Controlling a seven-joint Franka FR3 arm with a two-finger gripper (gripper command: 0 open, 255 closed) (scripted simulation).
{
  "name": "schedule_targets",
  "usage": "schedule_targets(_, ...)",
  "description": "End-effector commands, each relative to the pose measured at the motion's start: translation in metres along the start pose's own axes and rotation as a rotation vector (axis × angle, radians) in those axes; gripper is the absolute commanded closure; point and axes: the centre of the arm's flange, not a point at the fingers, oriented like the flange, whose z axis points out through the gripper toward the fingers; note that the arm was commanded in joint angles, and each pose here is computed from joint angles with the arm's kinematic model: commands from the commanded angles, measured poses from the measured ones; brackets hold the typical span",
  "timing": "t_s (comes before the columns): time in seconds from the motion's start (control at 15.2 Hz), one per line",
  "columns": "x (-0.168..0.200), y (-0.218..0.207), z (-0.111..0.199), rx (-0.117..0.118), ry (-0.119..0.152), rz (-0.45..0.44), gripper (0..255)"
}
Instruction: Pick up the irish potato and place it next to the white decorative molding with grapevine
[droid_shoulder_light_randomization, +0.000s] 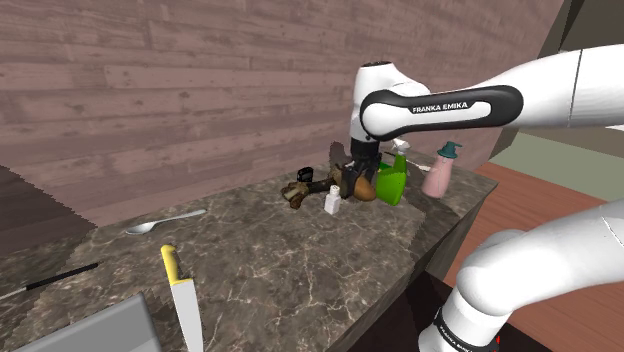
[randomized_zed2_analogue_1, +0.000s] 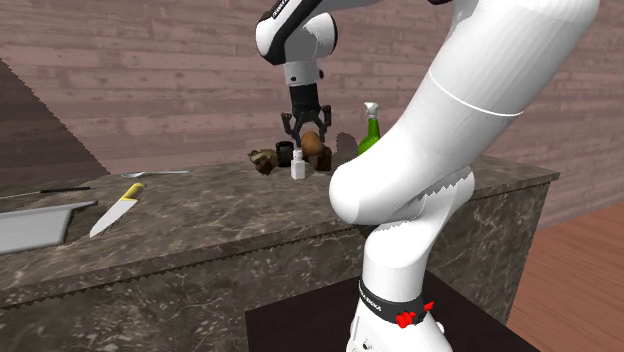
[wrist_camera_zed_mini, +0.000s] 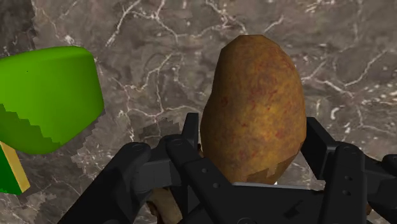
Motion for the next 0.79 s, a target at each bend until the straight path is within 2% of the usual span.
schedule_targets(0.0,0.0,0.002,-0.011,0.0,0.0,0.0,255)
schedule_targets(0.4,0.0,0.006,-0.038,0.0,0.0,0.0,255)
schedule_targets(0.73,-0.024,-0.055,-0.048,0.0,0.0,0.0,255)
